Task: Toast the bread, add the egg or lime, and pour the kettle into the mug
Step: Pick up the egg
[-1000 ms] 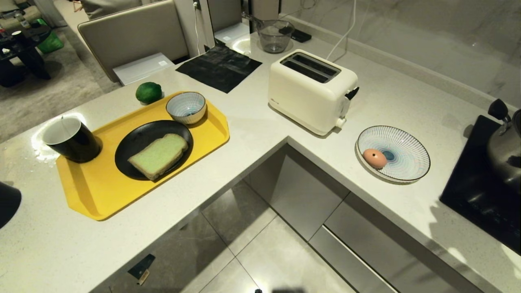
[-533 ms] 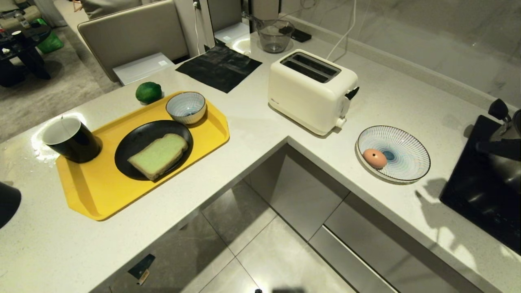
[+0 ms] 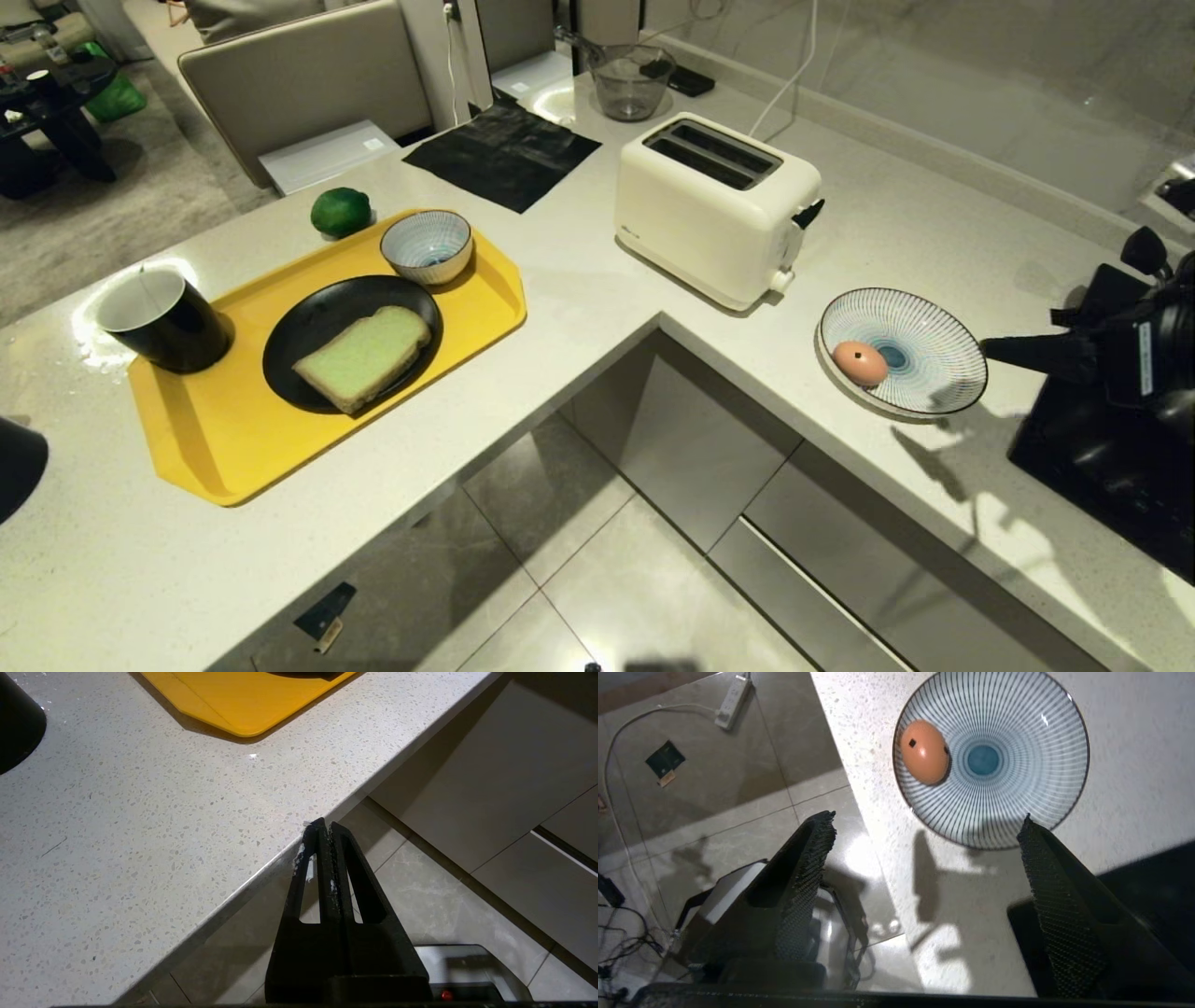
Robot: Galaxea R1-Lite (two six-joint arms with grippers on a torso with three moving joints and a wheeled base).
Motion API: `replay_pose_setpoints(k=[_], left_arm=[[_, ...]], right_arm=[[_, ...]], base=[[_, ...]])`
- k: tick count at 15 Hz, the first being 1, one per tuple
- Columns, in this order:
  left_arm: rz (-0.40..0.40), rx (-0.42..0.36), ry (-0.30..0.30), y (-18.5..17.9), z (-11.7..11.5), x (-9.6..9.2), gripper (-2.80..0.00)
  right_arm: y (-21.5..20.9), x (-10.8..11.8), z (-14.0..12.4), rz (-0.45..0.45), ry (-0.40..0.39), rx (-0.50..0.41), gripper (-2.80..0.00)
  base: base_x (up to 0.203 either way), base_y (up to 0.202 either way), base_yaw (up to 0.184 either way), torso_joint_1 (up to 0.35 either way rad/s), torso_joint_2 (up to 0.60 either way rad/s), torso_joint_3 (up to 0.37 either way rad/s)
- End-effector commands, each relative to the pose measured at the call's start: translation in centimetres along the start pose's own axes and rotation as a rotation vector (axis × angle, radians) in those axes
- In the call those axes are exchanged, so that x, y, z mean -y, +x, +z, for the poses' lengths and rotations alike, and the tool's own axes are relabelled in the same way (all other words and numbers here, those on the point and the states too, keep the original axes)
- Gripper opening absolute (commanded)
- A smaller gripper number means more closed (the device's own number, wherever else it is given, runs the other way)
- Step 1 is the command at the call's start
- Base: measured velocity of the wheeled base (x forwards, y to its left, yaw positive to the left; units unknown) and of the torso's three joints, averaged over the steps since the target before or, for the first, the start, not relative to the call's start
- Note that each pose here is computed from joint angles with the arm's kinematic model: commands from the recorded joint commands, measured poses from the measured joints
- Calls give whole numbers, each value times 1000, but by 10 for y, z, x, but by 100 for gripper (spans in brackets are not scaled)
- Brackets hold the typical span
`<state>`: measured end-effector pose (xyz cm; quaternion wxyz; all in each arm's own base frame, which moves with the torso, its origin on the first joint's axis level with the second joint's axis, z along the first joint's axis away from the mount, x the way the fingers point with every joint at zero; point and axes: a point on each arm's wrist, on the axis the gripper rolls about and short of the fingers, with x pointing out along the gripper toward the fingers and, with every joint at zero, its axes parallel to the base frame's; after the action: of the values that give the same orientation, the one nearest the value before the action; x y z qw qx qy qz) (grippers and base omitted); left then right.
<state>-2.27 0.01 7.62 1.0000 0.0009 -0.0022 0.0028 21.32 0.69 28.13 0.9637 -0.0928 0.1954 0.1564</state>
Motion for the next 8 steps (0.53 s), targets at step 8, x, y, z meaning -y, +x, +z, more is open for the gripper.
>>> replay_pose_setpoints(k=[8], left_arm=[[1,2,0,0,0,0,-280]], right_arm=[[79,31,-16,-17,-121,-59,0]], base=[[0,0,0,0,0,0]])
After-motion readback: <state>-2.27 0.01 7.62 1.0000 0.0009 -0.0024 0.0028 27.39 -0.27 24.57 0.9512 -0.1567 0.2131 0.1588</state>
